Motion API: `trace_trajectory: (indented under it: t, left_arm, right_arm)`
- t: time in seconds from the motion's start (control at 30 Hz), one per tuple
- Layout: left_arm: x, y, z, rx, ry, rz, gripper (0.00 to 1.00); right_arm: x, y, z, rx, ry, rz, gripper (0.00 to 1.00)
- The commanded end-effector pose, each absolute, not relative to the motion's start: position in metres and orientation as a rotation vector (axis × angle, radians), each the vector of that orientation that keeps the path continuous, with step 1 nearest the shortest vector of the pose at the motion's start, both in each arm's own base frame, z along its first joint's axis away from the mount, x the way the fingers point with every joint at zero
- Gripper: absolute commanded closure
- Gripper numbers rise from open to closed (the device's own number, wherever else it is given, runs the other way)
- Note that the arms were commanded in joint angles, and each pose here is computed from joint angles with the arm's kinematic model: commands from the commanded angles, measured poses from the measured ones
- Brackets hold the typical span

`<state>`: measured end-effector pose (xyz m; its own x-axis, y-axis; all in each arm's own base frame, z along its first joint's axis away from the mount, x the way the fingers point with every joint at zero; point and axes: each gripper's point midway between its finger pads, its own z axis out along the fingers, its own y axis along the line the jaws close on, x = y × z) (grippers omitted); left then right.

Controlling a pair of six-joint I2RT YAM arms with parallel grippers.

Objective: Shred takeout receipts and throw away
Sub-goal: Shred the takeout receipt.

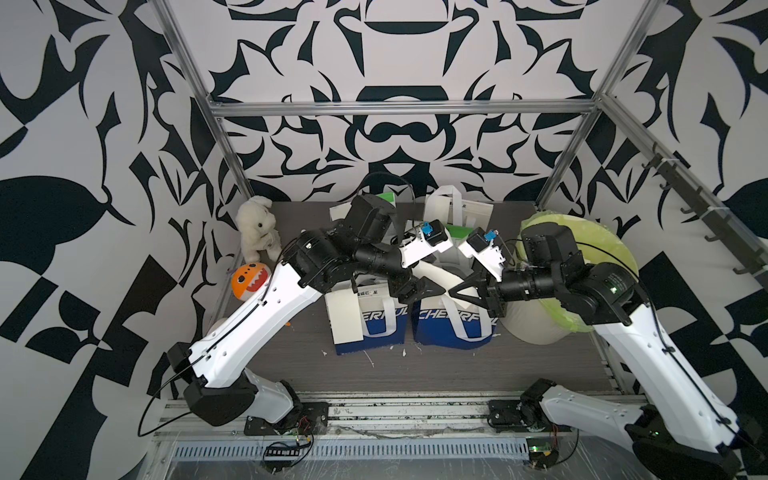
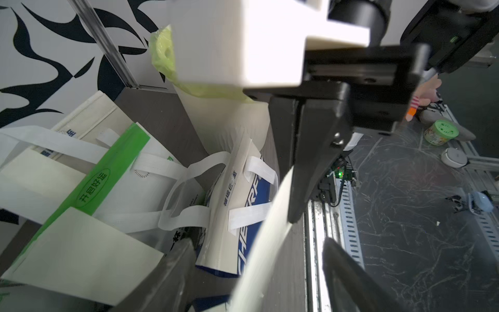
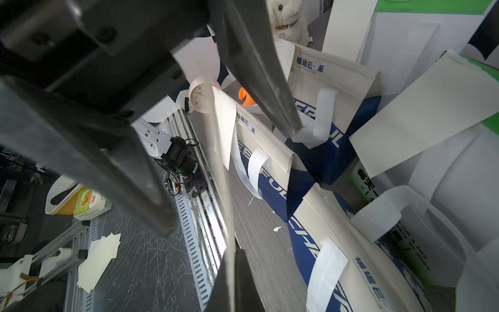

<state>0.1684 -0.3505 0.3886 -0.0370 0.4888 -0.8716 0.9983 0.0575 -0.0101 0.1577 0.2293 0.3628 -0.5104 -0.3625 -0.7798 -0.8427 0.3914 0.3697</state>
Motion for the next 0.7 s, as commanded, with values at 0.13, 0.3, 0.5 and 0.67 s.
trace_trajectory:
  t: [0.13, 0.3, 0.5, 0.67]
  left_arm:
    - [0.162, -0.358, 0.421, 1.465, 1.462, -0.98, 0.36]
    - [0.153, -0.357, 0.422, 1.479, 1.448, -1.037, 0.44]
    - [0.148, -0.353, 0.414, 1.491, 1.47, -1.054, 0.59]
    - [0.148, -0.353, 0.411, 1.478, 1.472, -1.06, 0.67]
  right_arm:
    - [0.153, 0.232, 0.37, -1.062, 2.01, 1.05, 1.0]
    - [0.157, 0.232, 0.369, -1.047, 2.013, 1.03, 1.0]
    - [0.16, 0.232, 0.372, -1.02, 2.008, 1.03, 1.0]
    - [0.159, 0.233, 0.374, -1.015, 2.005, 1.047, 1.0]
